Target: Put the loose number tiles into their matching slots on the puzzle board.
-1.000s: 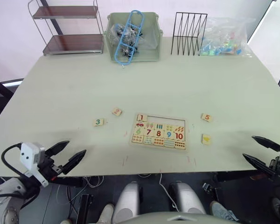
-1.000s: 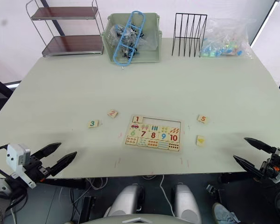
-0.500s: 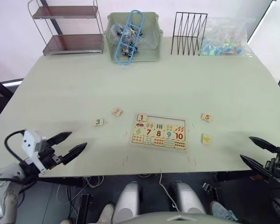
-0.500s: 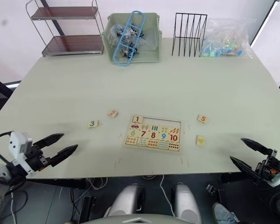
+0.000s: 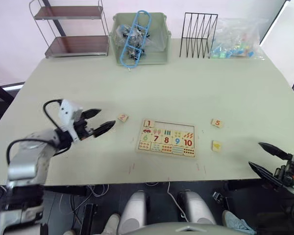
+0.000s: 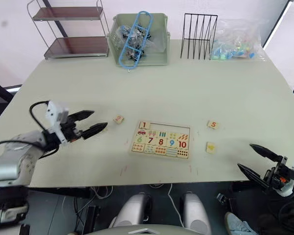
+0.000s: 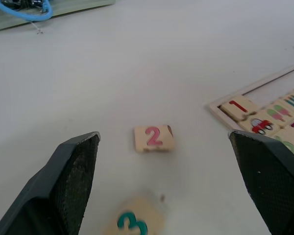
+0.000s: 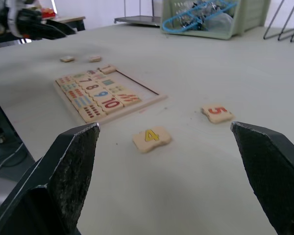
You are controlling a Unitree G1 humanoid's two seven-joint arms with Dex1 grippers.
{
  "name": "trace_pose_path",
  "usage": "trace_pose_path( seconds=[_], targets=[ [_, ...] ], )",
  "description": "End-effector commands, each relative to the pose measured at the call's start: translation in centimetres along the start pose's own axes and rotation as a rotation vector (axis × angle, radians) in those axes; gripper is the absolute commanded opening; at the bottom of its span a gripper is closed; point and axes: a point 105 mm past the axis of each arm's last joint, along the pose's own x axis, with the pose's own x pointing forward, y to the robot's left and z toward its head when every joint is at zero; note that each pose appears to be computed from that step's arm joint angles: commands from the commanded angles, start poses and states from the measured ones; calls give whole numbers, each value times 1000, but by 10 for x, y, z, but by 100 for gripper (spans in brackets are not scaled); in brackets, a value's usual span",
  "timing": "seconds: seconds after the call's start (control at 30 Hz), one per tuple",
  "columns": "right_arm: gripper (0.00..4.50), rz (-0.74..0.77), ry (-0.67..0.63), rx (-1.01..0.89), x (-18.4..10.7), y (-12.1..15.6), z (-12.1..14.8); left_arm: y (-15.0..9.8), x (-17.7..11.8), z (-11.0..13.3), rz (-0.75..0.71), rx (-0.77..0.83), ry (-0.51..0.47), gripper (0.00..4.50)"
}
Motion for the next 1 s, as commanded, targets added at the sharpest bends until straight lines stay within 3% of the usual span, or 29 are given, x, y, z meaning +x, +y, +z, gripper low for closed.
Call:
trace_pose_path(
  seconds=[0.03, 0.2, 0.4, 0.8, 0.97, 1.0],
  targets=[
    [450, 45, -33, -56, 8, 1, 19, 5, 18, 3, 0, 22, 13, 446],
    [450, 78, -67, -85, 22, 8, 33, 6, 42, -12, -27, 52, 157, 446],
    [450, 81, -72, -94, 30, 13, 41, 5, 48, -24, -43, 66, 280, 446],
    [450, 102, -47, -104, 31, 21, 38, -3, 53, -38, -22, 24, 348, 446],
    [450, 105, -49, -112, 35, 19, 41, -5, 54, -39, -28, 8, 349, 237],
    [450, 106, -49, -114, 35, 19, 42, -6, 54, -39, -32, 6, 342, 160]
  ],
)
